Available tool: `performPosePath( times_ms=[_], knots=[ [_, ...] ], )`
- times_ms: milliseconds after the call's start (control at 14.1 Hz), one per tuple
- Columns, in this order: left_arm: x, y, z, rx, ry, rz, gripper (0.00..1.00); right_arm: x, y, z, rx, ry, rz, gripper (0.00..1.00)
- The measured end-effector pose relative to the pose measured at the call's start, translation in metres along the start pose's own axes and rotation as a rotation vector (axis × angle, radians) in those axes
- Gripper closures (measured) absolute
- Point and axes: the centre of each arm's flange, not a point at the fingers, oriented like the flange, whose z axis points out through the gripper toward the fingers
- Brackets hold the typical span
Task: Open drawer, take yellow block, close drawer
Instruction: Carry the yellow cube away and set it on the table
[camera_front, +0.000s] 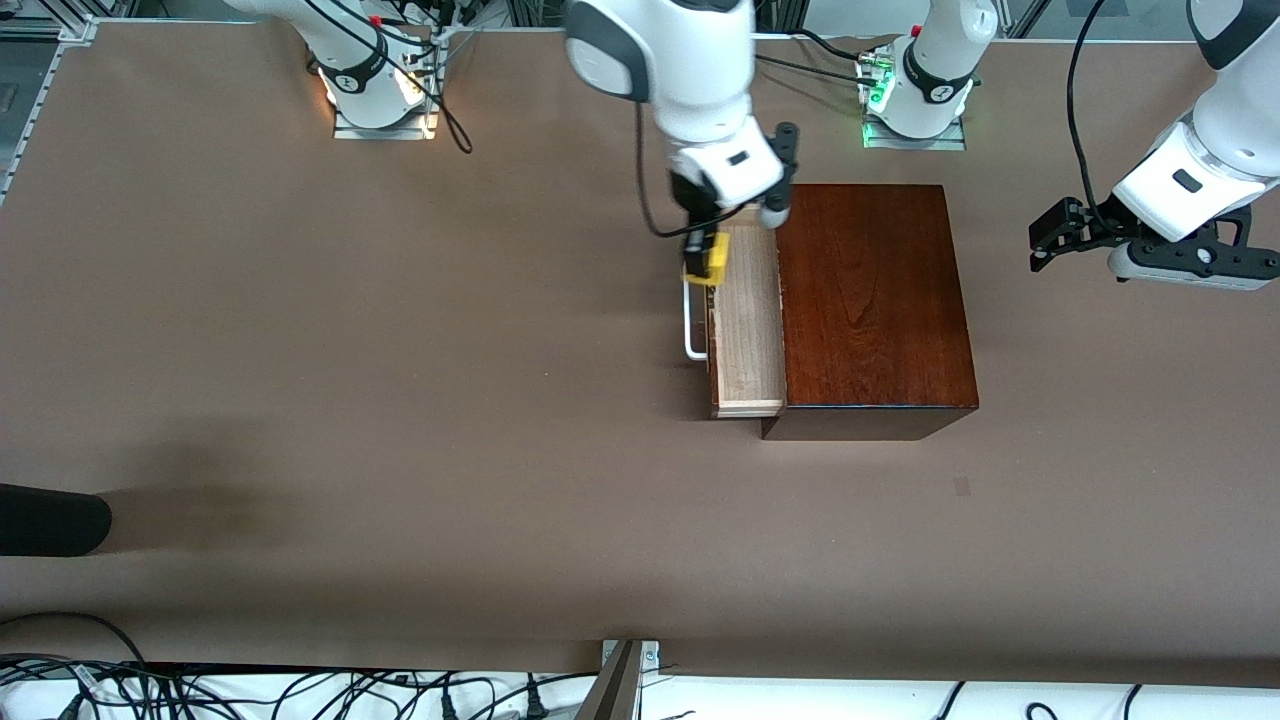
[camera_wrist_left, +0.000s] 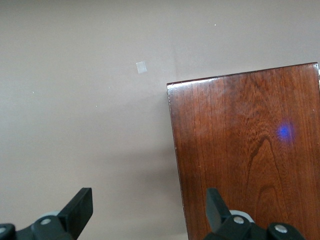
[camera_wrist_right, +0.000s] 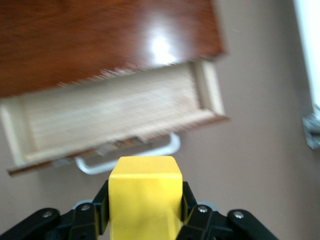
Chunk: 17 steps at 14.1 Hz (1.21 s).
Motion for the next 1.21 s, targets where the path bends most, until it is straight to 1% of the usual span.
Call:
performPosePath(
  times_ms=[142,355,426,710,923,1207],
  knots=[
    [0.000,0.000,0.000,0.000,0.000,0.000,0.00,-0.041,0.066,-0.018,-0.005,0.003,0.108,0.44],
    [0.001,0.000,0.001,0.000,-0.002,0.000,0.00,-0.113,0.146,-0.034,0.028,-0.035,0.245,0.44],
    [0.001,0.000,0.001,0.000,-0.003,0.000,0.00,-0.134,0.168,-0.036,0.035,-0.040,0.289,0.44],
    [0.001,0.000,0.002,0.000,-0.003,0.000,0.00,-0.230,0.250,-0.025,0.103,-0.024,0.486,0.44],
    [0.001,0.000,0.002,0.000,-0.003,0.000,0.00,-0.290,0.277,-0.005,0.137,-0.070,0.583,0.44],
    [0.002,0.000,0.001,0.000,-0.002,0.000,0.00,-0.350,0.268,0.026,0.183,-0.172,0.757,0.44]
  ],
)
